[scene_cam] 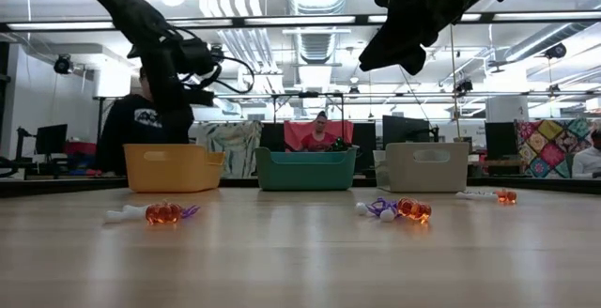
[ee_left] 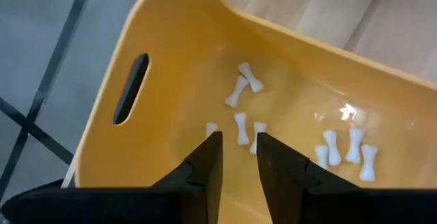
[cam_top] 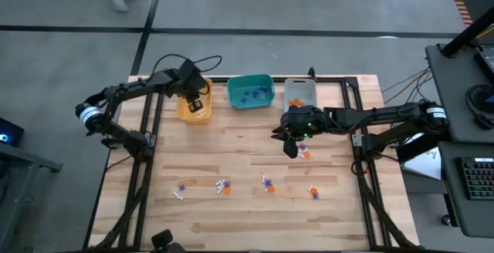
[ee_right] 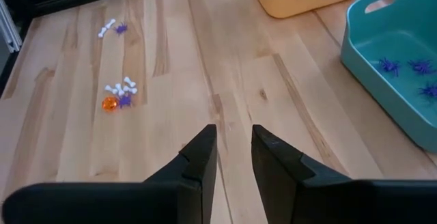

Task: Sort Halloween decoration
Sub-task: Put the orange pumpkin into the white bin

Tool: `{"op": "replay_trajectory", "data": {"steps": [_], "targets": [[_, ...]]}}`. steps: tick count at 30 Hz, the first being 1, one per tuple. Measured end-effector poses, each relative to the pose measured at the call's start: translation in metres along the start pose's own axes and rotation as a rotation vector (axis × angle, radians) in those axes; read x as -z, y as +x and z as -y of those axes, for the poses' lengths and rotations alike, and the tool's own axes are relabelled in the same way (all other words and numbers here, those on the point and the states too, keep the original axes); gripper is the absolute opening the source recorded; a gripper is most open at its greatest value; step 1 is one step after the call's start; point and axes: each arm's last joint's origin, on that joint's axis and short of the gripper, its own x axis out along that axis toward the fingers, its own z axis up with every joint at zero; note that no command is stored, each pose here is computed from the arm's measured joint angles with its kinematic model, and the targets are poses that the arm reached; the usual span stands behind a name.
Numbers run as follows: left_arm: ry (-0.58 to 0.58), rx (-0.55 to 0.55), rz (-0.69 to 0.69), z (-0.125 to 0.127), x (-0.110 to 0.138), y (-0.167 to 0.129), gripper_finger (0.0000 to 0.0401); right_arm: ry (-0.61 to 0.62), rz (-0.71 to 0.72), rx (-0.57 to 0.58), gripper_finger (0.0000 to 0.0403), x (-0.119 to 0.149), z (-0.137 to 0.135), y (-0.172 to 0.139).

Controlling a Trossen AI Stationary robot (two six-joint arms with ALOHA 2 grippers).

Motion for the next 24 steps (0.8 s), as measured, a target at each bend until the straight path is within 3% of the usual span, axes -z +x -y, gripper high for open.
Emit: {"op": "replay_trajectory", "data": {"steps": [5,12,21,24], "targets": [[-0.095,0.025,0.073,0.002,-0.002,-0.016,0.0074,0.018,0.0,0.0,0.0073,0.0,0.0,0.0],[-0.149,0.361,0.293,0.024,-0.011,-0.051,0.0064,0.11,0.0,0.0,0.0077,0.0,0.0,0.0],[0.009,0.528,0.477,0.091,-0.034,-0.079,0.0049,0.259,-0.011,-0.032,0.0068,0.002,-0.011,0.002],[0.069,0.518,0.525,0.115,-0.039,-0.088,0.0049,0.287,-0.038,-0.059,0.0068,0.006,-0.019,0.005]]}}
